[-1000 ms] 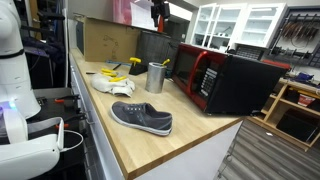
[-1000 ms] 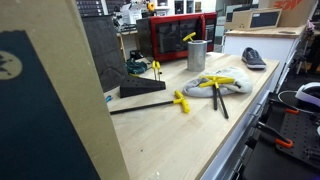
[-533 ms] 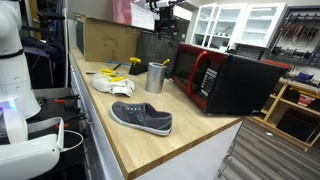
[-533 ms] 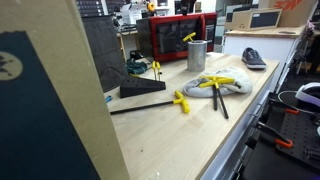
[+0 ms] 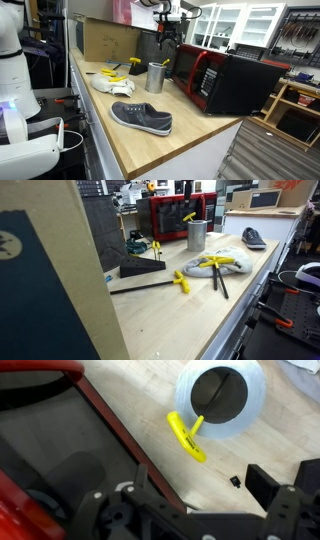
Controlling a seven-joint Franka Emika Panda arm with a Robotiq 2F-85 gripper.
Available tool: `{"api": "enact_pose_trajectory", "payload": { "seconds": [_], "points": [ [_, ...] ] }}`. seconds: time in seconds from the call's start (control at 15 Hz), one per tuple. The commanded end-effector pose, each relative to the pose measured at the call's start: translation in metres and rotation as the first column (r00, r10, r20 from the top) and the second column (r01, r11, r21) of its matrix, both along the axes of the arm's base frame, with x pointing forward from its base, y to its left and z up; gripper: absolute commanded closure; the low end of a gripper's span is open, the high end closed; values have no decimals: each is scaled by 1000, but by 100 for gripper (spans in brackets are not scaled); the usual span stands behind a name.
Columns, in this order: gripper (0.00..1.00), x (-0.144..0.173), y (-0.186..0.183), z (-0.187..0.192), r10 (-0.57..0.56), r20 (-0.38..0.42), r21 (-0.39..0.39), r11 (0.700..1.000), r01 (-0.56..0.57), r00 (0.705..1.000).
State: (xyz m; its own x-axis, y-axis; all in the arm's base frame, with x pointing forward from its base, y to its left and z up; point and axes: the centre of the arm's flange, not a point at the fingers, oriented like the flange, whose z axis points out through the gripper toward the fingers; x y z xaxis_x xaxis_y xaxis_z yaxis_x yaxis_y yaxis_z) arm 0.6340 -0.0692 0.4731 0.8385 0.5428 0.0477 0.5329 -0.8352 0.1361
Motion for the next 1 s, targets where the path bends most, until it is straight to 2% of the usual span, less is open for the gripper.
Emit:
{"api": "enact_pose_trajectory", "payload": {
  "seconds": [0.0, 0.53, 0.93],
  "points": [
    [0, 13, -8, -9, 77, -75, 35, 997, -75, 994],
    [0, 17, -24, -46, 100, -232, 99, 992, -78, 968],
    [0, 23, -36, -59, 60, -285, 148, 989, -18, 957]
  ]
}}
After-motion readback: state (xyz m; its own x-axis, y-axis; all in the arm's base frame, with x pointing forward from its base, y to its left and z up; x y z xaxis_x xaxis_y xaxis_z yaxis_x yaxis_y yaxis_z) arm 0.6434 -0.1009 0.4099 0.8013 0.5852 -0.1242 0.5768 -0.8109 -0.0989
